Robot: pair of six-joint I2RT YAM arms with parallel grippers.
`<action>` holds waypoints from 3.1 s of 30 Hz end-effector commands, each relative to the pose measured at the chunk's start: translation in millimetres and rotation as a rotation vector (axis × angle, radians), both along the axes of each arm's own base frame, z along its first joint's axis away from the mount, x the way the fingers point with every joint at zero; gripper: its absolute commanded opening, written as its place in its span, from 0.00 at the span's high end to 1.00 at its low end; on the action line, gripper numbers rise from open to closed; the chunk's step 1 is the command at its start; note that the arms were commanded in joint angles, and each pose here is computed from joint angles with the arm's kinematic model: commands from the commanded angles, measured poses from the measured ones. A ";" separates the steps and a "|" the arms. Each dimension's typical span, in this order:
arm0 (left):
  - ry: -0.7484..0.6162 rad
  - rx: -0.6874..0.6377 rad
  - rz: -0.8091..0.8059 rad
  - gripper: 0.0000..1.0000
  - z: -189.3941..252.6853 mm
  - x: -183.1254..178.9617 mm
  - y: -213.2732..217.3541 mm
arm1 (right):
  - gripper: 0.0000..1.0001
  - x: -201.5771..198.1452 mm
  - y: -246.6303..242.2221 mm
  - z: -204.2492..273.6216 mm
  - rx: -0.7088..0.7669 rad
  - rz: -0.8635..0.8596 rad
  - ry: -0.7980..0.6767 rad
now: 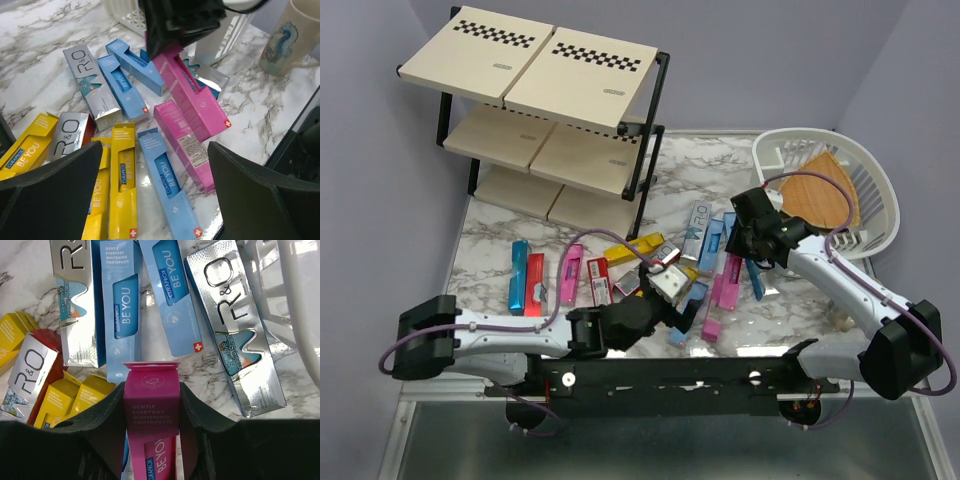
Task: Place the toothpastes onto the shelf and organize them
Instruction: Pick up the toothpaste from the center of the board, then place the toothpaste on the shelf.
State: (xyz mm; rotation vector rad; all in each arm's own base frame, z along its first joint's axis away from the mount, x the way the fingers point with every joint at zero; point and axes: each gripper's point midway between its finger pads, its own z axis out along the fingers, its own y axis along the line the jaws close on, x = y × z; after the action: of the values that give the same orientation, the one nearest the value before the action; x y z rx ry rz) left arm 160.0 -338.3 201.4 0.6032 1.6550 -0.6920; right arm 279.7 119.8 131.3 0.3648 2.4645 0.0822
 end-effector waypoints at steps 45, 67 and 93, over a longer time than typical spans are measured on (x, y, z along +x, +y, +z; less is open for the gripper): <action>0.054 0.353 0.480 0.08 -77.1 -14.4 -107.6 | 0.70 -3.0 25.2 10.2 0.112 0.043 0.033; 0.093 0.339 0.511 0.48 -82.2 1.4 -101.3 | 0.66 -1.4 31.2 12.6 0.139 0.056 0.028; 0.283 0.328 0.479 0.73 -52.7 2.6 22.3 | 0.00 -27.2 11.6 93.0 0.181 0.278 -0.438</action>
State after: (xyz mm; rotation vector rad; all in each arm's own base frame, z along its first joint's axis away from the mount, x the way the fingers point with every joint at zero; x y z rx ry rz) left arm 155.7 -354.2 144.3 0.3967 2.0367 -0.1411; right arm 257.9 141.4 229.2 0.1800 2.1236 0.5143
